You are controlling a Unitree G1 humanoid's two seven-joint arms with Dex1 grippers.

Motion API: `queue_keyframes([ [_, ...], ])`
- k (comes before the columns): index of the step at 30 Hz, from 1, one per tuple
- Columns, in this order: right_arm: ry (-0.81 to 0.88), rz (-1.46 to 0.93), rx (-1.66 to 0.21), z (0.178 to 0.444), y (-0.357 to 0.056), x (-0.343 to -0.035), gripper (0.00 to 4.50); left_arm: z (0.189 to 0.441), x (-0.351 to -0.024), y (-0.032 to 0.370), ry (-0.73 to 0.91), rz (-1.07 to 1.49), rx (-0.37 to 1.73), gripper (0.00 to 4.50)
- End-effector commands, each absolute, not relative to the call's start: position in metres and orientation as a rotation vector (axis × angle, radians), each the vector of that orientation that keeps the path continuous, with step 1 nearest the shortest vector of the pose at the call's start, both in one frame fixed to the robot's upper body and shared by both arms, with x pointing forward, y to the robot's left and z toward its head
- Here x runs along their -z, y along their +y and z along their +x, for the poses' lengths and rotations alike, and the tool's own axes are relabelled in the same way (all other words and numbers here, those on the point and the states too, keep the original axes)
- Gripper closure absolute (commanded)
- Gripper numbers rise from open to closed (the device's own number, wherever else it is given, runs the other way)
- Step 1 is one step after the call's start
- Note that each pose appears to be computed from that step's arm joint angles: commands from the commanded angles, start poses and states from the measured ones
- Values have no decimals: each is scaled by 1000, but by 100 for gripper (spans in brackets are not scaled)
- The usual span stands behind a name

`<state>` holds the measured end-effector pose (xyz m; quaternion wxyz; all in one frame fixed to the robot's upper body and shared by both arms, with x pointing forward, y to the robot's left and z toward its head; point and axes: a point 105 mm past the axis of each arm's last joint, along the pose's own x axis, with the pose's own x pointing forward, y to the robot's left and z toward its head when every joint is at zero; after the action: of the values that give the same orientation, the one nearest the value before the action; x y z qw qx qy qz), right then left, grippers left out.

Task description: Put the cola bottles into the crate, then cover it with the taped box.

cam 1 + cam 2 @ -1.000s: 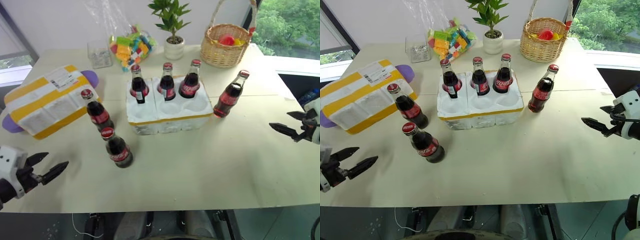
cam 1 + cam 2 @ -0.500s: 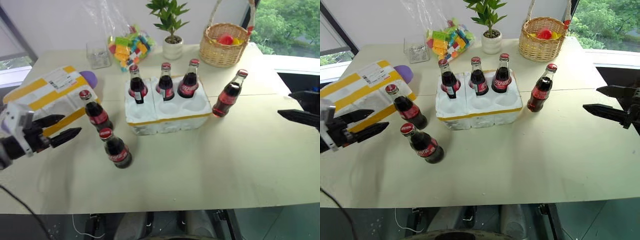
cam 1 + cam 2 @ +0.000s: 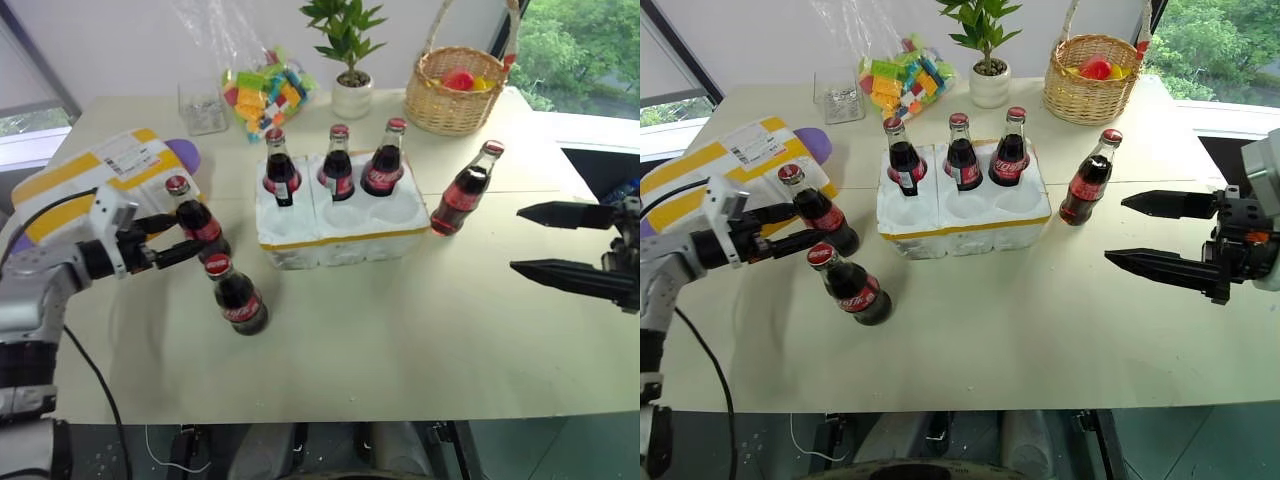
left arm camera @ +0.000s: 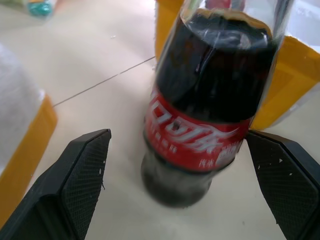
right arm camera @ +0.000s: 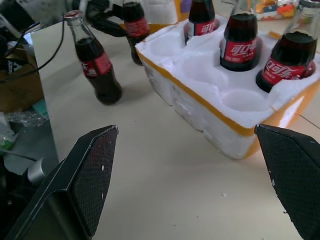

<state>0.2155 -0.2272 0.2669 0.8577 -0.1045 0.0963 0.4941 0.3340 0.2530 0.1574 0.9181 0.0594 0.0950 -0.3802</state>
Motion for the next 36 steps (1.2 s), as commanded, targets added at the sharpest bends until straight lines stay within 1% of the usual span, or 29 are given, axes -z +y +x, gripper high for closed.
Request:
queue_keyframes([
  [1, 157, -230, -1035, 211, -224, -275, 0, 340, -168, 245, 152, 149, 816, 3],
  [7, 154, -231, -1036, 212, -218, -274, 0, 349, -164, 237, 154, 148, 836, 3],
  [10, 152, -236, -1032, 213, -216, -274, 0, 348, -162, 238, 165, 144, 848, 3],
  [12, 148, -235, -1031, 213, -215, -275, 0, 346, -162, 239, 169, 141, 857, 58],
  [13, 143, -233, -1028, 214, -214, -276, 0, 344, -162, 239, 174, 145, 862, 94],
  [14, 140, -232, -1025, 215, -214, -276, 0, 343, -163, 240, 179, 153, 863, 139],
  [15, 137, -232, -1023, 215, -214, -276, 0, 343, -164, 241, 183, 159, 862, 170],
  [17, 126, -228, -1020, 217, -213, -277, 0, 342, -170, 241, 182, 169, 875, 168],
  [20, 119, -226, -1016, 220, -211, -277, 0, 337, -192, 234, 165, 168, 944, 168],
  [25, 123, -226, -1013, 224, -210, -274, 0, 330, -232, 220, 153, 187, 1095, 168],
  [29, 125, -225, -1013, 227, -209, -271, 0, 328, -266, 203, 134, 215, 1219, 168],
  [32, 122, -219, -1005, 229, -208, -270, 0, 335, -294, 186, 84, 214, 1299, 168],
  [34, 121, -215, -1000, 229, -208, -268, 0, 341, -306, 177, 60, 206, 1330, 168],
  [36, 119, -210, -993, 228, -207, -267, 0, 348, -310, 164, 46, 210, 1365, 168],
])
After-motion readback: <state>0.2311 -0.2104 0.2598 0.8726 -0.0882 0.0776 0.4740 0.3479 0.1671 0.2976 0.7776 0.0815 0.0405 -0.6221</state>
